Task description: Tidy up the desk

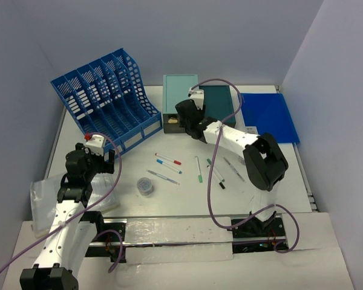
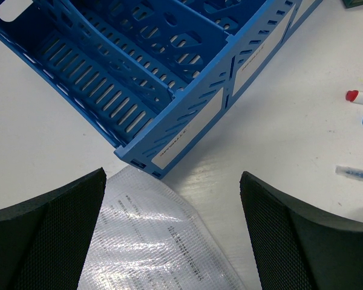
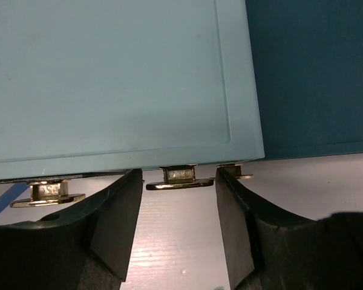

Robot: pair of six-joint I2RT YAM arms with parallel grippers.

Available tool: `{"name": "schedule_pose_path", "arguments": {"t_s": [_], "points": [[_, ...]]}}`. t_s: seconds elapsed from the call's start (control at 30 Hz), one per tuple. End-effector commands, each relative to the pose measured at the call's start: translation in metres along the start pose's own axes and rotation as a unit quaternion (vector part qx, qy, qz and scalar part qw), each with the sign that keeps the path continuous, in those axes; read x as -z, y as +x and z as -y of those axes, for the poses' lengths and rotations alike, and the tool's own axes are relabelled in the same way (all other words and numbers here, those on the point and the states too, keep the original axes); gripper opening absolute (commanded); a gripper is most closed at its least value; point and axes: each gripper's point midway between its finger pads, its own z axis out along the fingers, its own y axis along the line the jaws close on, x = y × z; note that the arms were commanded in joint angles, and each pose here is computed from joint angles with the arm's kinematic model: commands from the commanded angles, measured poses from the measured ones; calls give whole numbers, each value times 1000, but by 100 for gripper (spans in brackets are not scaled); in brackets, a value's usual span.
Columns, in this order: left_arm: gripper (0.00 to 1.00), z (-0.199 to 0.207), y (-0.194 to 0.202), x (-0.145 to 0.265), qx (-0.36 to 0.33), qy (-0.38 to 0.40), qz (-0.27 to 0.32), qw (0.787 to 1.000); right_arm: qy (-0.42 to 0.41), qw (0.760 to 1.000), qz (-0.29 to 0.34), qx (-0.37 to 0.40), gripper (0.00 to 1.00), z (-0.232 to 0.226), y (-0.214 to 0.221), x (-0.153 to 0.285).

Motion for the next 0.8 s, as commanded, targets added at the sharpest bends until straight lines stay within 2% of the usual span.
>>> {"name": "schedule_pose_path", "arguments": {"t_s": [0.0, 0.17, 0.33, 0.43, 0.77], "points": [[98, -4, -22, 2, -5, -2, 26, 1000, 7, 999, 32, -16, 52, -3, -26, -1], [98, -3, -23, 2, -6, 0, 28, 1000, 12, 999, 35, -16, 26, 3, -23, 2], [98, -4, -22, 2, -6, -1, 27, 1000, 12, 999, 30, -5, 10, 6, -12, 18], [98, -4, -23, 2, -6, -1, 28, 1000, 4, 1000, 30, 2, 7, 6, -1, 33], [98, -4, -22, 2, -6, -1, 27, 1000, -26, 1000, 11, 6, 7, 16, 57, 96]]}}
